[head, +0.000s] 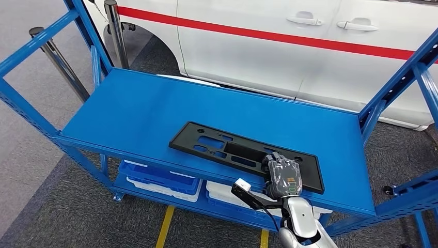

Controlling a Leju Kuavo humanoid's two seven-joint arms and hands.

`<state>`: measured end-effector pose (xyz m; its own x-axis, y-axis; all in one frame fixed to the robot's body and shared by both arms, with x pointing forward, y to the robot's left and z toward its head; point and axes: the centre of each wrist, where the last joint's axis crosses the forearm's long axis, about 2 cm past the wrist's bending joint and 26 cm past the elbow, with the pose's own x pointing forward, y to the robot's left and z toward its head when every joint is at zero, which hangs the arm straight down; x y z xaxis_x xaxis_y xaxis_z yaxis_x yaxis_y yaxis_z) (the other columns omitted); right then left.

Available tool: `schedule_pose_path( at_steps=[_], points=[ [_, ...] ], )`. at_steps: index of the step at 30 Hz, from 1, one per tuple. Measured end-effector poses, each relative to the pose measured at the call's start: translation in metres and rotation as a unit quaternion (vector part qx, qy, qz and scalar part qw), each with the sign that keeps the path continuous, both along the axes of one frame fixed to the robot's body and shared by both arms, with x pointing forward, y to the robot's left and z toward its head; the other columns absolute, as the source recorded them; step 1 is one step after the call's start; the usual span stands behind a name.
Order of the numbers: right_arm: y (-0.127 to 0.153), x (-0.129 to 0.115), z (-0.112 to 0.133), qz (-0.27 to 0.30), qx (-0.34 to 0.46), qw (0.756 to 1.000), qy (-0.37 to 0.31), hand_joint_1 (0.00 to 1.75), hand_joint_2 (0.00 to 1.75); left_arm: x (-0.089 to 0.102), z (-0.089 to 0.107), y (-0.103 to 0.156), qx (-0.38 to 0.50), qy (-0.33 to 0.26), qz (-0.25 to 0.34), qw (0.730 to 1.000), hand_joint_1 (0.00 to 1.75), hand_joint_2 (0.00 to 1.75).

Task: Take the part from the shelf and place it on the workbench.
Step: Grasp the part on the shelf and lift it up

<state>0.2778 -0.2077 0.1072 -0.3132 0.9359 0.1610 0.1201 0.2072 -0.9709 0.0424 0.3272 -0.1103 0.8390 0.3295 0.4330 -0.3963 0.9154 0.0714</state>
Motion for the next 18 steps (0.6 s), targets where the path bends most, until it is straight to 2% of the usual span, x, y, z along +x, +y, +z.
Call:
schedule_pose_path(
  at_steps=[7, 11, 18],
  points=[
    [-0.003, -0.002, 0.001, 0.002, -0.001, 1.0, -0.004, 1.75, 1.75, 0.0, 0.0, -0.005, -0.004, 0.0, 0.0, 1.0, 0.0, 0.0],
    [-0.004, -0.004, 0.001, 0.005, 0.0, 1.0, -0.007, 1.75, 1.75, 0.002, 0.0, -0.007, -0.006, -0.002, -0.001, 1.0, 0.0, 1.75],
    [-0.034, -0.021, -0.013, 0.013, -0.004, 1.0, -0.001, 1.75, 1.75, -0.001, 0.0, -0.005, 0.013, 0.025, -0.001, 1.0, 0.0, 1.75]
  ],
)
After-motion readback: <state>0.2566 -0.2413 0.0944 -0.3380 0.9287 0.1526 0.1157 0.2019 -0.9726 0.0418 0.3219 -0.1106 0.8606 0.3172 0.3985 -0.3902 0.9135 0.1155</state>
